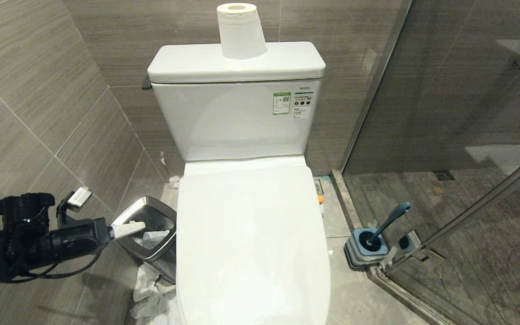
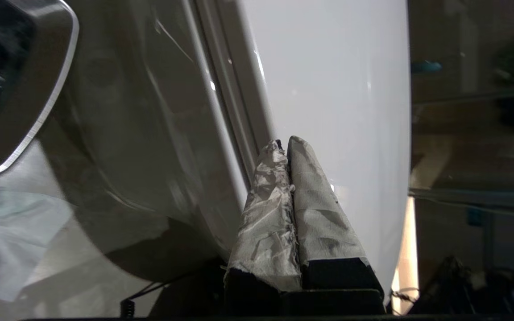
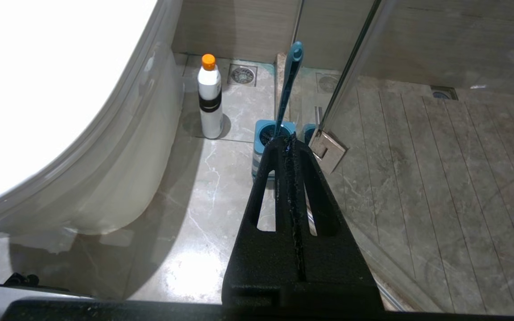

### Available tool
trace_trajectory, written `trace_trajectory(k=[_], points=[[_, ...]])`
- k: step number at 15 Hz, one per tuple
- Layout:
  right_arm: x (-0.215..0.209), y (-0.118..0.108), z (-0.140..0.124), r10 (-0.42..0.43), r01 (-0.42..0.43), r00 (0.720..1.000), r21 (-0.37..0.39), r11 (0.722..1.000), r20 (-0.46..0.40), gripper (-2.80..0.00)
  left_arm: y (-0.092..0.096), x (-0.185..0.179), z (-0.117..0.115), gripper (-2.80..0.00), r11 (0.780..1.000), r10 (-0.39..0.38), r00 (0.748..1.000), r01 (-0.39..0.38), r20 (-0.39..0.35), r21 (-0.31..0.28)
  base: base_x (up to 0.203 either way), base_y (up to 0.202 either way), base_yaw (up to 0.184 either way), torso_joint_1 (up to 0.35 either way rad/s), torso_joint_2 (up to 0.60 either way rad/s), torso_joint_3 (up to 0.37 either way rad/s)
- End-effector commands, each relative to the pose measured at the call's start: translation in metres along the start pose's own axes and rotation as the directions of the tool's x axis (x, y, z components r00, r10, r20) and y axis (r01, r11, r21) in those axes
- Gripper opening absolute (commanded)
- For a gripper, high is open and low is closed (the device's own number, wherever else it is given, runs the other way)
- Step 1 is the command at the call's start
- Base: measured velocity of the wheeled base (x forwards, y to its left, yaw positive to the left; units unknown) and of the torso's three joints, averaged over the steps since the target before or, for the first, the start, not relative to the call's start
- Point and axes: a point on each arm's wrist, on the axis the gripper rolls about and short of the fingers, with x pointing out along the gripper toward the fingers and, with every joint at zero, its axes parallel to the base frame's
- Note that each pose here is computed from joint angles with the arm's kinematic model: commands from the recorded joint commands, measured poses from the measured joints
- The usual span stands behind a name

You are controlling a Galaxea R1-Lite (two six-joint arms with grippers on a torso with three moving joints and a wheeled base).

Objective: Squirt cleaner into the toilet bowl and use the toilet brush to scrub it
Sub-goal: Use the left hand to lift the toilet lid slightly

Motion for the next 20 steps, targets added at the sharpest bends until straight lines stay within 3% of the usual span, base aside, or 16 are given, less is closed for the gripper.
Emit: trace_trajectory(k=[1, 4, 10, 11, 15, 20], points=[[0.0, 0.0, 0.0, 0.001, -0.001, 1.0, -0.001, 1.0, -0.002, -2.8, 0.001, -0.007, -0.023, -2.8, 0.998, -0.051, 0.998, 0.05, -0.03, -0.027, 0.0, 0.0, 0.0, 0.0, 0.0, 0.0], [0.0, 0.0, 0.0, 0.001, -0.001, 1.0, -0.001, 1.0, 0.0, -2.8, 0.006, -0.01, -0.061, -2.8, 0.991, -0.133, 0.987, 0.134, -0.084, 0.006, 0.0, 0.0, 0.0, 0.0, 0.0, 0.0], [0.0, 0.0, 0.0, 0.001, -0.001, 1.0, -0.001, 1.0, -0.001, -2.8, 0.018, -0.003, -0.075, -2.8, 0.986, -0.163, 0.98, 0.158, -0.112, -0.058, 0.0, 0.0, 0.0, 0.0, 0.0, 0.0], [0.0, 0.0, 0.0, 0.001, -0.001, 1.0, -0.001, 1.0, -0.001, -2.8, 0.018, -0.003, -0.077, 0.0, 0.984, -0.169, 0.979, 0.162, -0.116, -0.068, 0.0, 0.0, 0.0, 0.0, 0.0, 0.0], [0.0, 0.0, 0.0, 0.001, -0.001, 1.0, -0.001, 1.0, -0.002, -2.8, 0.012, -0.007, -0.086, 0.0, 0.974, -0.213, 0.97, 0.201, -0.12, -0.102, 0.0, 0.0, 0.0, 0.0, 0.0, 0.0], [0.0, 0.0, 0.0, 0.001, -0.001, 1.0, -0.001, 1.0, -0.001, -2.8, 0.013, -0.007, -0.092, 0.0, 0.961, -0.27, 0.955, 0.259, -0.12, -0.099, 0.0, 0.0, 0.0, 0.0, 0.0, 0.0]])
